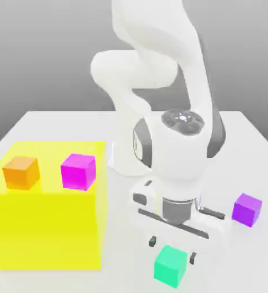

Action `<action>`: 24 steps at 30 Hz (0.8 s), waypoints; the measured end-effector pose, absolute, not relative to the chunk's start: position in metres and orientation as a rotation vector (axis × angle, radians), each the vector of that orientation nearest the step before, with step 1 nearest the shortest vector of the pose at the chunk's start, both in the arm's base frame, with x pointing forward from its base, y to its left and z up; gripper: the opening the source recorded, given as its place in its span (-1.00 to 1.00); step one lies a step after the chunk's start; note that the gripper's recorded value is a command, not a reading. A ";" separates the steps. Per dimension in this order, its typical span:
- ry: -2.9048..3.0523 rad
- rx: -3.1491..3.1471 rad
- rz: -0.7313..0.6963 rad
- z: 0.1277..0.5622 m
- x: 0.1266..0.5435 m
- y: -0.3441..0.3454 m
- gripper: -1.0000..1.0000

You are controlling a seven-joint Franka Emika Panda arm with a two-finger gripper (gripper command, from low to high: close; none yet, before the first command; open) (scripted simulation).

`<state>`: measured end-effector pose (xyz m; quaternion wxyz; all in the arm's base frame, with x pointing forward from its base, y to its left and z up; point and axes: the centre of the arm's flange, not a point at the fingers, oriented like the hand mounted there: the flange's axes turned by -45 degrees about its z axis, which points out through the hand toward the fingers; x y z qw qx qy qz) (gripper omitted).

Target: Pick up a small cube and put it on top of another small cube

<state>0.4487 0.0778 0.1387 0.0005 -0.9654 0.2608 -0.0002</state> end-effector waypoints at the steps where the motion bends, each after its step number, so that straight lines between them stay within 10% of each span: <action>1: 0.819 -3.032 -0.001 0.139 0.449 0.078 -1.00; 8: 0.820 -3.030 -0.003 0.145 0.449 0.078 -1.00; 24: 1.180 -2.964 -0.053 0.363 0.492 -0.081 -1.00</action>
